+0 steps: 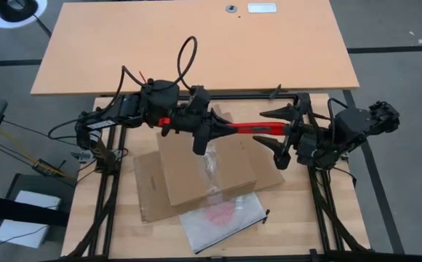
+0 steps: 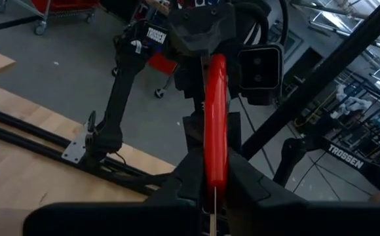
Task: Unpack boxes
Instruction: Break down the cardboard box until it is fully flat using the red cutter
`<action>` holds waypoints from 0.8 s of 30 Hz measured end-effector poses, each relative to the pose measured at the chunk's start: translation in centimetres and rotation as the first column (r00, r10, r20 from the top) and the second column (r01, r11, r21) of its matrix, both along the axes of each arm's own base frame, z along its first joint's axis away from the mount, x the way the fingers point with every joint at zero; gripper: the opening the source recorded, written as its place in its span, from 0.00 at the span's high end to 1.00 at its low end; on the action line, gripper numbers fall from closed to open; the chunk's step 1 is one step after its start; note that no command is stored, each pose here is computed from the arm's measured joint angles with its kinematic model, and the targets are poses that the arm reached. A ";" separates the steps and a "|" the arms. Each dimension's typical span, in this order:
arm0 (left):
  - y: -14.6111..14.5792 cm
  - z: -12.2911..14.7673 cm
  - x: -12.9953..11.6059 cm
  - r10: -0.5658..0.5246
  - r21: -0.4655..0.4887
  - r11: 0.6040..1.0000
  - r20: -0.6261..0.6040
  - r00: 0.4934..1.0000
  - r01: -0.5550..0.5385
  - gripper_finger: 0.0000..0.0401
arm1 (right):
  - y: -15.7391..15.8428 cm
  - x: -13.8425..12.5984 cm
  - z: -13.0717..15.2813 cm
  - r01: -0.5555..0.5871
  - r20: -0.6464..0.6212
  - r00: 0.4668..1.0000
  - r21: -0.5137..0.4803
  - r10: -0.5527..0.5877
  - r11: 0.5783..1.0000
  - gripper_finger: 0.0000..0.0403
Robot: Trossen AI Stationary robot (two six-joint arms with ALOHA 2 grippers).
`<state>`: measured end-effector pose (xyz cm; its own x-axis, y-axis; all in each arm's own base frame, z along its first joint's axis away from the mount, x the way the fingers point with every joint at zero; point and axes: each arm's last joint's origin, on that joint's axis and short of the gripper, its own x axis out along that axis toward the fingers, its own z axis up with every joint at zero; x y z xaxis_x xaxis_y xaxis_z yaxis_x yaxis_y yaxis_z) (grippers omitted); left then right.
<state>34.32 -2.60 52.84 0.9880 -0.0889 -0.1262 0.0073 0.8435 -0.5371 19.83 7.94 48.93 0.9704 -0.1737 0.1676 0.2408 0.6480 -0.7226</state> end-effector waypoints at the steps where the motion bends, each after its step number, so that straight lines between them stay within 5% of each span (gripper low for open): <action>1: 0.0 0.0 0.0 0.001 -0.006 1.000 -0.002 1.000 -0.001 0.90 | 0.0 0.0 0.0 0.000 -0.001 1.000 0.000 0.000 1.000 0.26; 24: 0.0 -0.2 -0.2 -0.018 -0.013 1.000 -0.030 0.999 0.018 0.90 | 0.8 1.4 -0.8 -0.046 -0.029 0.999 -0.021 0.045 0.999 0.27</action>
<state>34.17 -2.61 52.63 0.9821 -0.1082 -0.1543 0.0061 0.8365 -0.5479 21.19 8.77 48.17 0.9817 -0.1257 0.1428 0.1903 0.6419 -0.7428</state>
